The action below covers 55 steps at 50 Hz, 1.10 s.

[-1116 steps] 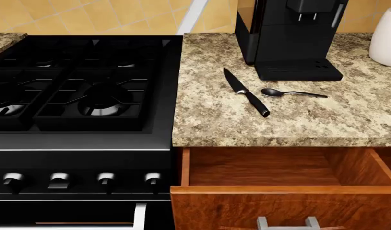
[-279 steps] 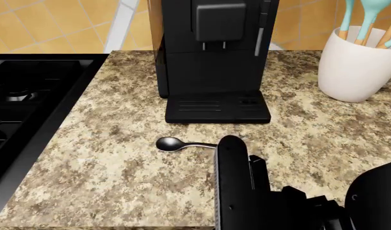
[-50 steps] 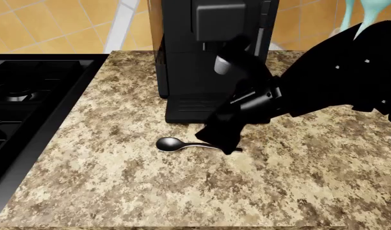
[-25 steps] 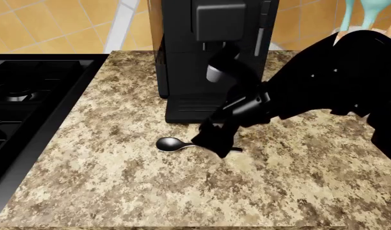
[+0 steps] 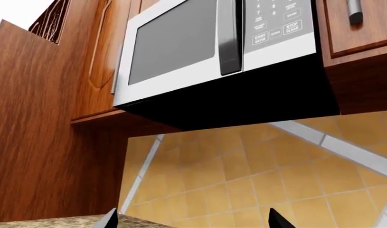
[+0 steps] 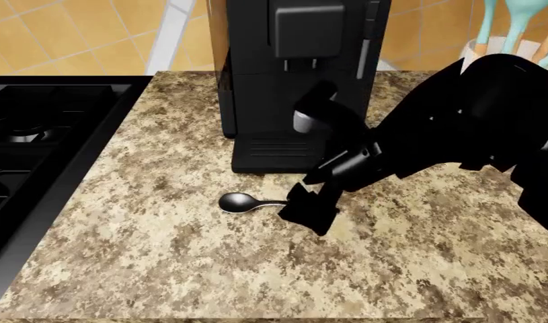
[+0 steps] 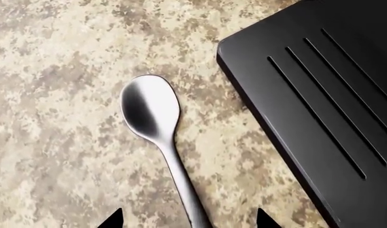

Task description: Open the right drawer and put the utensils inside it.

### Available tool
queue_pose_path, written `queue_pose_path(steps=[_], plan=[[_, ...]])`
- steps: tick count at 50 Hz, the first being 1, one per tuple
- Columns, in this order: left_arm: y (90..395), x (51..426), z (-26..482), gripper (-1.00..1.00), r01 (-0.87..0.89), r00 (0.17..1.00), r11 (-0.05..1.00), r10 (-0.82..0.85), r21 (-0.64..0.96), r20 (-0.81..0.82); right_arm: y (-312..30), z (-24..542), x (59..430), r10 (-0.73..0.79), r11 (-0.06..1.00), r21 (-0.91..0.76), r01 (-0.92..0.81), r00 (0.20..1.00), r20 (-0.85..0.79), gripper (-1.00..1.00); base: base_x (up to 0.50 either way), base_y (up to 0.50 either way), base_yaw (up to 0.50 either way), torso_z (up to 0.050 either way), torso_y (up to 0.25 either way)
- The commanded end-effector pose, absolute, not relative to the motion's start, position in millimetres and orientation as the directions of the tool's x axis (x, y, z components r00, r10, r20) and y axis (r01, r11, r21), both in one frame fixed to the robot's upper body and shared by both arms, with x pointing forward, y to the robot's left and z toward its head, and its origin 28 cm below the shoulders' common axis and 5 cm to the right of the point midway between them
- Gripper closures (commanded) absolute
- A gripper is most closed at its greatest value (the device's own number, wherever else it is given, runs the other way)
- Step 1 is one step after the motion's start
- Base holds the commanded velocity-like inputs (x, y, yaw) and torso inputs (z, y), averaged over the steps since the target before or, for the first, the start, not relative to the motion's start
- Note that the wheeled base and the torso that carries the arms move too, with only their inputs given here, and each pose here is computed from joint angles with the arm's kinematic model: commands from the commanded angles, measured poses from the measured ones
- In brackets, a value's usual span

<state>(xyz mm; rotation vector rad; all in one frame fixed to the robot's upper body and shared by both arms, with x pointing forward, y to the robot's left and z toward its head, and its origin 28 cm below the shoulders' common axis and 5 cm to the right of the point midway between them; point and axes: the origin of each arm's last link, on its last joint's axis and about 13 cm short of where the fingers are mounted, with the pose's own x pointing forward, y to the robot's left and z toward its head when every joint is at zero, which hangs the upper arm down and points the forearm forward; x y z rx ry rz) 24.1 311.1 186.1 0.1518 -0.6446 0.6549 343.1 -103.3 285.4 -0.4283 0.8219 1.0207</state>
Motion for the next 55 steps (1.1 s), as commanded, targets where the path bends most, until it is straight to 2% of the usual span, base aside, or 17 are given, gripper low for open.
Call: queue_pose_path(steps=[1,23,40,55], plan=[[310,24,187,-1.00,-0.609,0.607,0.791,0.517,-0.065,0.603,-106,279,342,0.551,0.478,0.061,-0.876,0.245,-0.798,-1.00,0.00,0.00,0.00,0.000,0.000],[309,24,187,-1.00,-0.611,0.606,0.789,0.519,-0.065,0.603,-103,274,342,0.494,0.468,0.032,-0.883,0.232,-0.838,-1.00,0.00,0.00,0.00,0.000,0.000],[312,24,185,-1.00,-0.615,0.607,0.786,0.521,-0.060,0.600,-98,264,356,0.509,0.471,0.037,-0.881,0.238,-0.827,-1.00,0.00,0.00,0.00,0.000,0.000],[311,26,185,-1.00,-0.615,0.614,0.787,0.518,-0.050,0.596,-94,248,366,0.526,0.451,0.063,-0.890,0.208,-0.825,-1.00,0.00,0.00,0.00,0.000,0.000]])
